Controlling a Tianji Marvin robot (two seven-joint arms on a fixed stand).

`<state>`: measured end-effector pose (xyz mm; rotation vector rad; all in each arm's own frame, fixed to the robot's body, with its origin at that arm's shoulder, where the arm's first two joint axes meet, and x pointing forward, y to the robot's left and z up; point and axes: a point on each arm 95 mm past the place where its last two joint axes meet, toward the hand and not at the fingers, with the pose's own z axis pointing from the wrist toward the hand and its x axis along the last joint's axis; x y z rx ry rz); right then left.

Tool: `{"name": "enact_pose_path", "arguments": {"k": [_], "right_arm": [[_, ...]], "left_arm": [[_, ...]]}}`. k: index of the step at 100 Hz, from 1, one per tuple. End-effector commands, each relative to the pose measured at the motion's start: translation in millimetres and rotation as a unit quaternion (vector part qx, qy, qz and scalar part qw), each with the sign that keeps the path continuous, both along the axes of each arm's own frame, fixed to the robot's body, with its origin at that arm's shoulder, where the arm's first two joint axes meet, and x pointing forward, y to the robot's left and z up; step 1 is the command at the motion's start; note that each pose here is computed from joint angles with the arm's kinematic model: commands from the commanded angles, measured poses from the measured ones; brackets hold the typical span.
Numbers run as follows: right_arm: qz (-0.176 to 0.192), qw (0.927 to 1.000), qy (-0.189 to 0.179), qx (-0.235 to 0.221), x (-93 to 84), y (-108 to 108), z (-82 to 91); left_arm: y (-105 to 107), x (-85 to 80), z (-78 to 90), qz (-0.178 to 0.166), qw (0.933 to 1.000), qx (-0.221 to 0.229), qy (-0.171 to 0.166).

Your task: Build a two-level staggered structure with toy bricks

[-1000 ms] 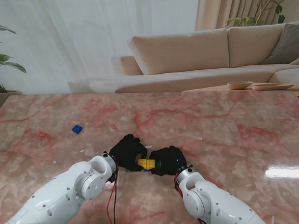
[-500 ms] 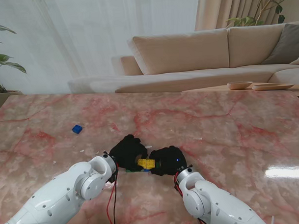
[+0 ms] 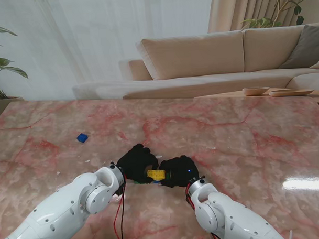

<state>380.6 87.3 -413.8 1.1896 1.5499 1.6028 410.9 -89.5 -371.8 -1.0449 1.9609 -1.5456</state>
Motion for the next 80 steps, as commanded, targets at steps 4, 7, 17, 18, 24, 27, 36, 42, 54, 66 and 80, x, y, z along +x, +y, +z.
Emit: {"name": "enact_pose_path", "arguments": {"k": [4, 7, 17, 18, 24, 27, 36, 42, 54, 66, 80], "right_arm": [[-0.003, 0.9999, 0.011, -0.003, -2.2, 0, -4.9], [-0.003, 0.9999, 0.011, -0.003, -2.2, 0, -5.0], [-0.003, 0.9999, 0.011, -0.003, -2.1, 0, -5.1], [-0.003, 0.9999, 0.011, -0.003, -2.2, 0, -5.1], [-0.002, 0.9999, 0.012, -0.004, -2.4, 0, -5.0], [-0.002, 0.9999, 0.012, -0.004, -2.5, 0, -4.9], [-0.002, 0.9999, 0.012, -0.004, -2.5, 0, -4.7], [-0.002, 0.9999, 0.012, -0.004, -2.4, 1, -4.5], [-0.002, 0.9999, 0.011, -0.004, -2.2, 1, -4.3], [-0.002, 0.9999, 0.010, -0.005, -2.0, 1, -4.4], [-0.002, 1.0000, 0.008, -0.005, -1.9, 1, -4.5]], "left_arm": [[1, -1.6, -2.9, -0.001, 1.0000, 0.002, 0.002], [1, -1.6, -2.9, -0.002, 1.0000, 0.001, 0.002], [1, -1.3, -2.6, -0.004, 1.0000, 0.002, 0.003], [2, -1.4, -2.5, -0.004, 1.0000, 0.002, 0.004], [2, -1.5, -1.8, -0.007, 1.0000, -0.001, 0.006], [2, -1.6, -1.2, -0.008, 0.9999, -0.002, 0.006], [4, -2.9, 1.8, -0.005, 0.9999, -0.014, 0.009], [5, -4.0, 5.2, -0.001, 0.9996, -0.025, 0.011], [8, -6.6, 13.8, 0.012, 0.9983, -0.053, 0.019], [12, -7.9, 19.5, 0.035, 0.9949, -0.092, 0.023], [15, -7.1, 20.9, 0.064, 0.9872, -0.145, 0.014]]}}
